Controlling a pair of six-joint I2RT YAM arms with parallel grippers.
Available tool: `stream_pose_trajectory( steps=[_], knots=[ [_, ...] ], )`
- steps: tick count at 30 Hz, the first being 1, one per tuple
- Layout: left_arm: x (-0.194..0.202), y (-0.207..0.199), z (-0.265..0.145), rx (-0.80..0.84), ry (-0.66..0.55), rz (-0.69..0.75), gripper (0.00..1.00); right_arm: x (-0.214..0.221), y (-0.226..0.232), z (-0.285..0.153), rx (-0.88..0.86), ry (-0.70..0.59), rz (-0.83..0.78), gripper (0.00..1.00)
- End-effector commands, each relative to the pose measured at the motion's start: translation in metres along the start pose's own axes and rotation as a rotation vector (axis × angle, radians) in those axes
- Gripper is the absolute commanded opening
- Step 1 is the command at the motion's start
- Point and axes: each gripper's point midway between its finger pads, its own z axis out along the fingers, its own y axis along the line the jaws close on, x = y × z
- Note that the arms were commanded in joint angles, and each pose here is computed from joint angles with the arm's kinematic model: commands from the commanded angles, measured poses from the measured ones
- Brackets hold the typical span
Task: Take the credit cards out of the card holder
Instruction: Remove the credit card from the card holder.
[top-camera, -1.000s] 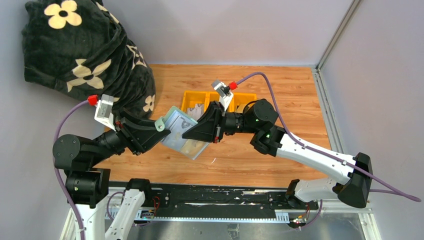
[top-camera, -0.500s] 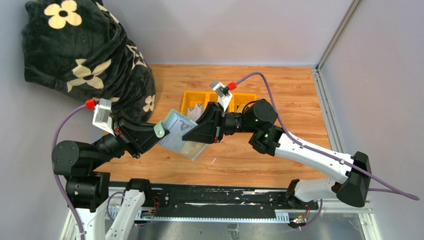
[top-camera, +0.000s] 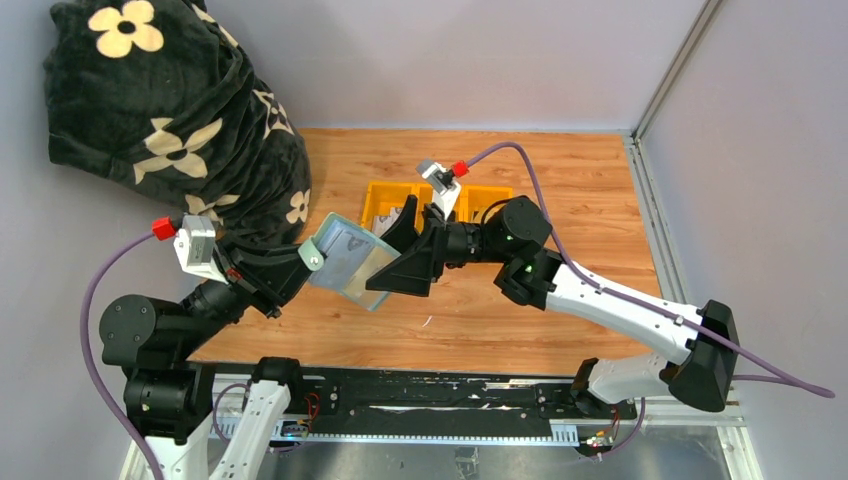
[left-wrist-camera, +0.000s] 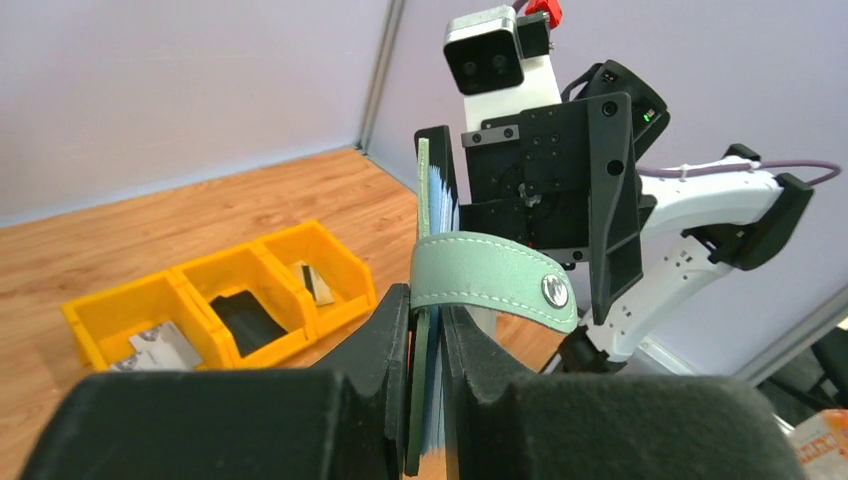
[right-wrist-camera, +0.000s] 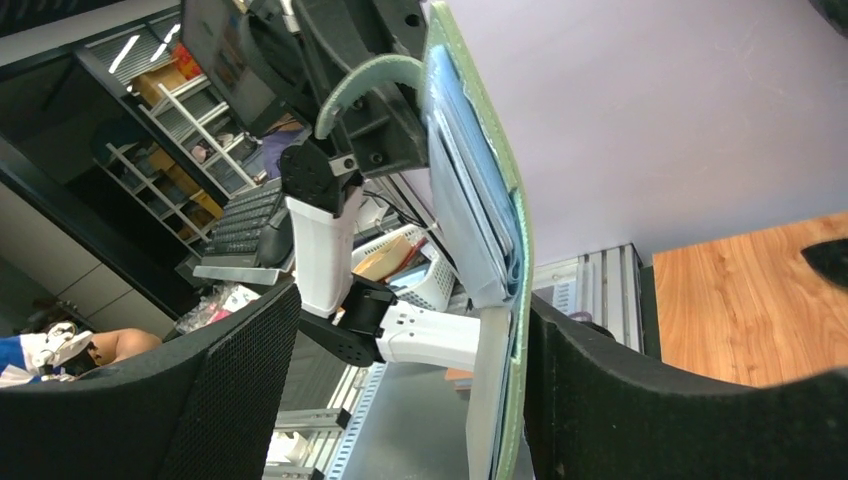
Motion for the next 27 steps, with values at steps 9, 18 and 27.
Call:
stream_pose_trajectory(
  steps=[9, 18, 27],
  knots=[
    [-0.012, 0.011, -0.007, -0.082, -0.072, 0.13, 0.0, 0.008, -0.025, 0.009, 0.11, 0.05, 0.08, 0.8],
    [-0.012, 0.013, -0.006, -0.096, -0.082, 0.08, 0.0, 0.009, -0.021, 0.007, 0.085, 0.048, 0.073, 0.82],
    [-0.007, -0.008, 0.004, 0.034, -0.029, -0.093, 0.0, 0.007, -0.033, 0.01, 0.145, 0.046, 0.09, 0.43]
  ],
)
